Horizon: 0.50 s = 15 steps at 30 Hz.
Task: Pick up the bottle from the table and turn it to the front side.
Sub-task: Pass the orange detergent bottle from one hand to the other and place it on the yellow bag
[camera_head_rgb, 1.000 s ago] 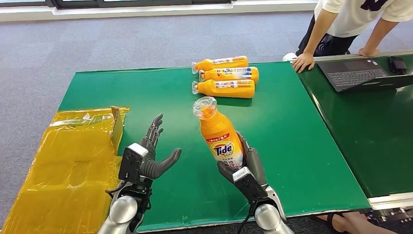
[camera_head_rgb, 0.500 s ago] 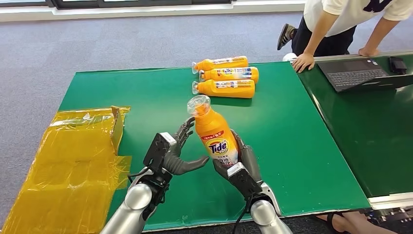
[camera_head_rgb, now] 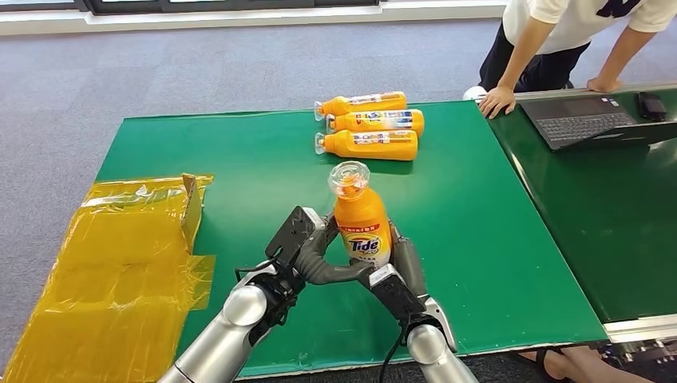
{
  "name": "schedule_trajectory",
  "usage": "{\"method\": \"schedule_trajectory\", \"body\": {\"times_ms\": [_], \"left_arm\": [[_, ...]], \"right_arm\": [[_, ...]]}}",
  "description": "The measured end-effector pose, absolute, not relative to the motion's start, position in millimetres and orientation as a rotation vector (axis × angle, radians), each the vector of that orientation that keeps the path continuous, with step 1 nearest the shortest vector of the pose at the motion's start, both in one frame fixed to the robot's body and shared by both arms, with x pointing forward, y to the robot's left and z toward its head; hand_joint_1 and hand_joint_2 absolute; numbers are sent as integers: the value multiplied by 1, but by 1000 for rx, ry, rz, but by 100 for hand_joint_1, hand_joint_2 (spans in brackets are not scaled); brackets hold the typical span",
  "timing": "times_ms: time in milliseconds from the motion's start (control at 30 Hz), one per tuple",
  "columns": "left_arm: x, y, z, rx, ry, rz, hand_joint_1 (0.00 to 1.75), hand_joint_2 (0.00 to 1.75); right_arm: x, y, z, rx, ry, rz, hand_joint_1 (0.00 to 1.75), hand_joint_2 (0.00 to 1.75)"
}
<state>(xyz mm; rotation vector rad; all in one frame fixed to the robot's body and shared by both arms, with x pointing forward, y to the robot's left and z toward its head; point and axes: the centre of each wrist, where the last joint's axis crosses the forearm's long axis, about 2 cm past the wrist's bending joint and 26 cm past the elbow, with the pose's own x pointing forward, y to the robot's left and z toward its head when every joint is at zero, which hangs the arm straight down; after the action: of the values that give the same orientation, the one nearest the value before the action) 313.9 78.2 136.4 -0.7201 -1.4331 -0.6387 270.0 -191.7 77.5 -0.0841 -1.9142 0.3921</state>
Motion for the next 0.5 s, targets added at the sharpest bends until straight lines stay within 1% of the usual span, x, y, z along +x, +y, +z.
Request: {"method": "schedule_trajectory", "body": {"times_ms": [500], "left_arm": [[326, 69, 146, -820, -1324, -698, 0, 175]], "right_arm": [[273, -193, 74, -86, -1901, 358, 175, 175]]}}
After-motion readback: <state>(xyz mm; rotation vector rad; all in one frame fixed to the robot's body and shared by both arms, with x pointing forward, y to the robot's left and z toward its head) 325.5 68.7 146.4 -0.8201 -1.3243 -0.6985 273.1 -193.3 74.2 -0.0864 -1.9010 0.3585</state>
